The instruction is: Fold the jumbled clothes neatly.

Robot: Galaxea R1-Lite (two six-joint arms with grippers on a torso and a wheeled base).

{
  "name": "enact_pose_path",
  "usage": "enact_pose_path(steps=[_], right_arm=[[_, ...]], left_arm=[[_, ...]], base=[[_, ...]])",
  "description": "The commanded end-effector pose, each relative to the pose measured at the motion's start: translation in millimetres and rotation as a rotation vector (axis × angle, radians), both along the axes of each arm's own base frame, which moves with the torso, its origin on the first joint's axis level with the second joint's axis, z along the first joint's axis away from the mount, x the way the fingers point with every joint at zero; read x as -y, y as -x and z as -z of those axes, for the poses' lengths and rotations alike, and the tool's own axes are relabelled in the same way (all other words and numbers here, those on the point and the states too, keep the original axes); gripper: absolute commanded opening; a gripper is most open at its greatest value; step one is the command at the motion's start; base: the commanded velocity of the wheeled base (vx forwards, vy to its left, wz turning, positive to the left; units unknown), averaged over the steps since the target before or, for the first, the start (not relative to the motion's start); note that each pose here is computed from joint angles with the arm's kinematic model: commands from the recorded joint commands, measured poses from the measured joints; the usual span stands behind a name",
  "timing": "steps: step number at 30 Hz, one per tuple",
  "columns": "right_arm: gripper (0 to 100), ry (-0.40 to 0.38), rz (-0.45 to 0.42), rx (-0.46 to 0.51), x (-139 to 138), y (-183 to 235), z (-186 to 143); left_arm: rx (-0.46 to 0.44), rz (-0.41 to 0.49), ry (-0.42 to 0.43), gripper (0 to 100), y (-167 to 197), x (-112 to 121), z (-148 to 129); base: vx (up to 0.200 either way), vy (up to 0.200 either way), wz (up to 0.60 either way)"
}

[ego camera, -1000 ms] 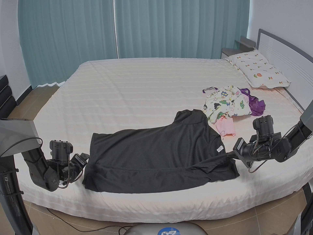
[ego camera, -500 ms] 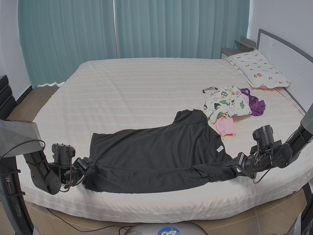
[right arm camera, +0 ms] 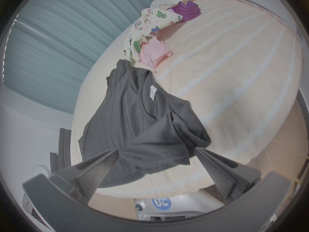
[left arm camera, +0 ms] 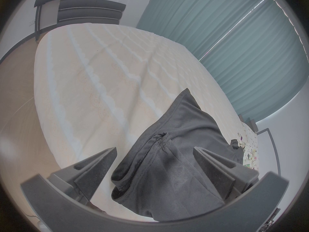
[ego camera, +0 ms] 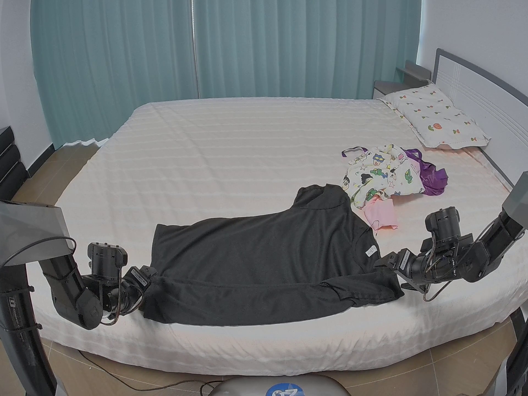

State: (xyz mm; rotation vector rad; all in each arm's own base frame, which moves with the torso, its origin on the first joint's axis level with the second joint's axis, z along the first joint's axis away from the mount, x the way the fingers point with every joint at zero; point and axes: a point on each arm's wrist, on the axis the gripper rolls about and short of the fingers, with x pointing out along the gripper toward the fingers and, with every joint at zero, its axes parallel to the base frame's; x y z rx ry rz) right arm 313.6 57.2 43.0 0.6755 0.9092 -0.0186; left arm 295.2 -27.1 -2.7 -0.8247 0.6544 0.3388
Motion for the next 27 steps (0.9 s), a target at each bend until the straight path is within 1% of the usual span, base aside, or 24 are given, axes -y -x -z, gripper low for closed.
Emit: enact_pose_path(steps=[1,4,7,8,10,14,20,27], right_arm=[[100,-0.002,0.001,-0.004,0.3,0.2,5.0],[100,-0.002,0.004,-0.007,1.7,2.3,5.7],[100,0.0,0.009,-0.021,4.2,5.7,8.1],[100,0.001,0.014,-0.03,5.9,7.9,9.9],[100,-0.003,0.022,-0.018,9.2,7.5,8.8],[100,-0.006,0.026,-0.007,10.8,9.3,10.0],[100,-0.004,0.02,-0.013,9.8,12.3,11.5],[100,-0.002,0.004,-0.035,8.8,13.2,18.4]], left_arm=[[0.029,-0.008,0.008,100,-0.3,-0.4,-8.0],[0.047,-0.025,0.018,100,-0.7,-0.1,-9.5],[0.062,-0.021,0.015,100,1.9,0.5,-10.1],[0.08,-0.018,0.019,100,2.5,1.3,-11.1],[0.107,-0.024,0.024,100,1.7,0.9,-13.1],[0.086,-0.012,0.029,100,8.8,0.5,-9.9],[0.084,-0.011,0.027,100,9.6,0.8,-9.9],[0.084,-0.011,0.027,100,9.6,0.8,-9.9]], base=[[0.0,0.0,0.0],[0.0,0.0,0.0],[0.0,0.0,0.0],[0.0,0.0,0.0],[0.0,0.0,0.0],[0.0,0.0,0.0],[0.2,0.0,0.0],[0.0,0.0,0.0]])
